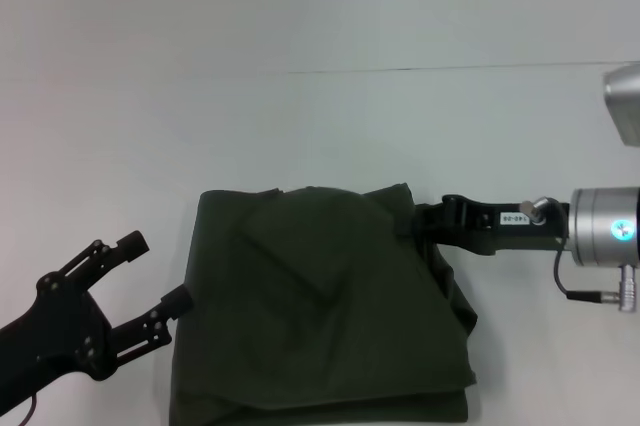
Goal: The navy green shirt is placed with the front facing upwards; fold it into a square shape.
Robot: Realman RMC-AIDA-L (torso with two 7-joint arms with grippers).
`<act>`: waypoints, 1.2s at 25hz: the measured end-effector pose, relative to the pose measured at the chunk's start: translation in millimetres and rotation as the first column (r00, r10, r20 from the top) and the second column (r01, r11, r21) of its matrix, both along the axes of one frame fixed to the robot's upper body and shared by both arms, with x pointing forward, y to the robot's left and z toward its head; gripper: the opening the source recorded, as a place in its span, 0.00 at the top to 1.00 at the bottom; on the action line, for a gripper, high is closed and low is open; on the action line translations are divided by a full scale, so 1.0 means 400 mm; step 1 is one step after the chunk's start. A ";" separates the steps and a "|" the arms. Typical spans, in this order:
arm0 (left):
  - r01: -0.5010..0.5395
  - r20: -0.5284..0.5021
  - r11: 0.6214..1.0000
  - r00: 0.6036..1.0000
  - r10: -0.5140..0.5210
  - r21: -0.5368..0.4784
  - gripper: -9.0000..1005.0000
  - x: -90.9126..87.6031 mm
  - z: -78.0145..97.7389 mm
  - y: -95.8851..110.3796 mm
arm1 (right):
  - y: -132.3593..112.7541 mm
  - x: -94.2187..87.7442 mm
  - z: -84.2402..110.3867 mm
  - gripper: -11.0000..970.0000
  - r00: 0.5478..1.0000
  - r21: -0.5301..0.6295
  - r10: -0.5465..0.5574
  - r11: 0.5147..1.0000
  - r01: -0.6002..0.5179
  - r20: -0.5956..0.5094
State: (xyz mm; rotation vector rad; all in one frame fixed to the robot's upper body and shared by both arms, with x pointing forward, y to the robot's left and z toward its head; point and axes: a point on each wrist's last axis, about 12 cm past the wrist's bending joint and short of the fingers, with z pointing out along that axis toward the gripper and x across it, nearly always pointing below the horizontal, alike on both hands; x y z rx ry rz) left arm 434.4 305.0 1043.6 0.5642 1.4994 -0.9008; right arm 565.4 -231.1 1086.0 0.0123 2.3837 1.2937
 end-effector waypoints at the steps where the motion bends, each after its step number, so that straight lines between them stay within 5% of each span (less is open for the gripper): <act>1: -0.009 -0.007 1.000 1.000 0.009 0.002 0.10 0.001 -0.004 0.000 | -0.005 -0.005 -0.006 0.95 1.000 0.008 -0.005 1.000 0.005 -0.001; 30: -0.092 -0.001 0.996 0.996 0.092 -0.024 0.10 0.013 -0.034 -0.031 | -0.129 -0.159 -0.150 0.94 0.983 0.162 -0.181 0.971 0.174 0.031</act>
